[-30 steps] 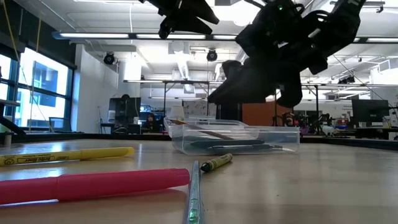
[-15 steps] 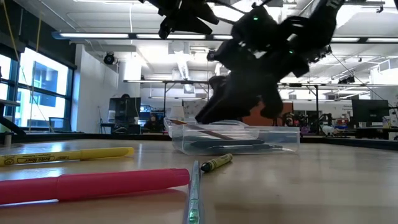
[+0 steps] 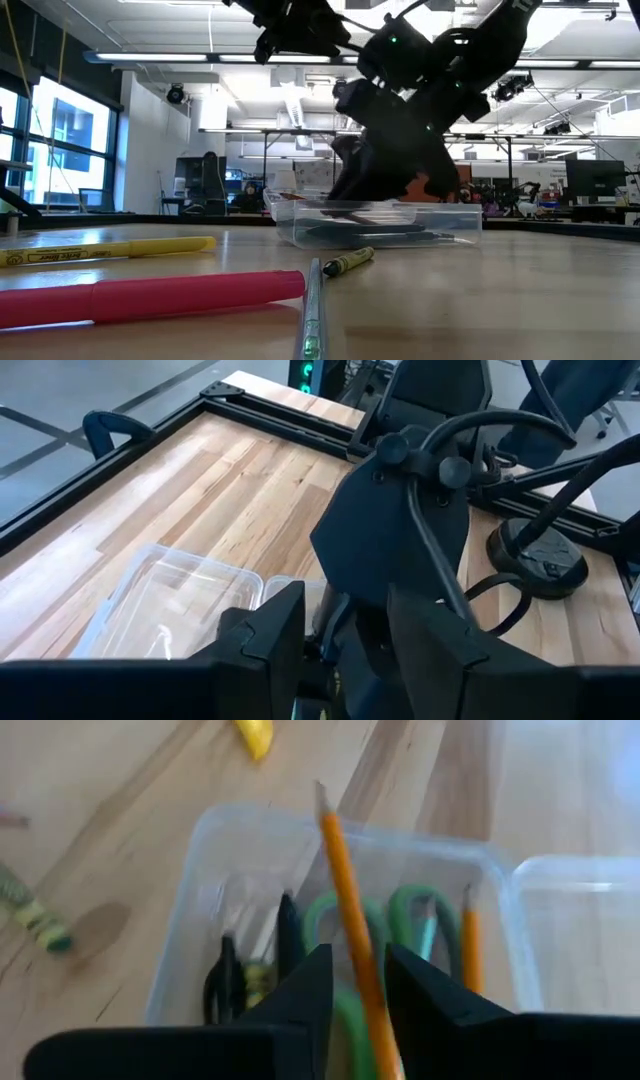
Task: Pick & place school supplies into a supply box
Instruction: Put the orange pencil into the supply box, then put the green crayon into the supply box
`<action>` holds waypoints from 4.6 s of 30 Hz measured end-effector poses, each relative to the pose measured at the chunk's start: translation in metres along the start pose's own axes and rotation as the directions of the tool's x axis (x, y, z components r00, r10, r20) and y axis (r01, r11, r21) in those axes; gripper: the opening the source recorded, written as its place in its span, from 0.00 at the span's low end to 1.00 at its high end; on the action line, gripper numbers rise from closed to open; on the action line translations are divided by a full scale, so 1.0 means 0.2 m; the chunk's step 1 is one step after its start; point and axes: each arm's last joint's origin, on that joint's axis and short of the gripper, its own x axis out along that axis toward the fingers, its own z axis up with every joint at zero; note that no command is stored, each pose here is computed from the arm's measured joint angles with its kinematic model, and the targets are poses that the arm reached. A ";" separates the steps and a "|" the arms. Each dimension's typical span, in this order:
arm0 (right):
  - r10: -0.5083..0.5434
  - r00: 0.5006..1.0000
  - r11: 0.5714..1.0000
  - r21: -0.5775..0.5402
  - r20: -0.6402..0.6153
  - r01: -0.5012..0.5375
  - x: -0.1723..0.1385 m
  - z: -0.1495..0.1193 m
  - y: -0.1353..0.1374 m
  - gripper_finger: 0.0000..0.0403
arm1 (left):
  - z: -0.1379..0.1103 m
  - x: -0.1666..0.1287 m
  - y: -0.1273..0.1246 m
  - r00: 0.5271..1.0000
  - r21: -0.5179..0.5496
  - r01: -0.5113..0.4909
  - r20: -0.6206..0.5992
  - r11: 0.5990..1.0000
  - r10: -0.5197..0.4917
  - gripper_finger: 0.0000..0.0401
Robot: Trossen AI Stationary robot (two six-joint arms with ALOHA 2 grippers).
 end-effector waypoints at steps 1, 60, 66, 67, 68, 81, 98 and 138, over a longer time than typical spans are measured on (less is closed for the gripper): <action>0.004 1.000 1.000 -0.001 -0.010 -0.004 0.00 0.00 0.00 0.17 | 0.00 0.00 0.00 1.000 0.001 -0.001 -0.003 1.000 0.001 0.44; 0.006 0.999 0.995 0.100 0.045 -0.011 -0.48 0.29 0.20 0.24 | -0.30 -0.04 -0.07 0.857 -0.180 -0.049 -0.512 0.982 -0.051 0.44; 0.111 0.994 0.983 0.147 -0.011 -0.108 -0.49 0.28 0.29 0.23 | -0.33 -0.03 -0.11 0.839 -0.174 -0.028 -0.540 0.984 -0.072 0.44; 0.126 0.992 0.982 0.146 -0.012 -0.123 -0.49 0.28 0.31 0.23 | -0.36 -0.05 -0.13 0.824 -0.164 -0.032 -0.563 0.986 -0.067 0.44; 0.142 0.990 0.980 0.140 -0.009 -0.139 -0.49 0.29 0.33 0.23 | -0.37 -0.06 -0.16 0.823 -0.156 -0.032 -0.565 0.987 -0.063 0.44; 0.414 0.891 0.892 -0.276 0.185 -0.358 -0.23 0.34 0.65 0.23 | -0.53 -0.33 -0.49 0.946 -0.155 -0.139 -0.314 0.978 0.084 0.44; 0.353 0.921 0.932 -0.154 0.167 -0.329 0.08 0.17 0.49 0.23 | -0.54 -0.38 -0.52 0.961 -0.187 -0.149 -0.257 0.971 0.098 0.44; 0.394 0.908 0.918 -0.121 0.143 -0.379 0.14 0.09 0.39 0.23 | -0.55 -0.38 -0.53 0.962 -0.183 -0.150 -0.252 0.972 0.101 0.44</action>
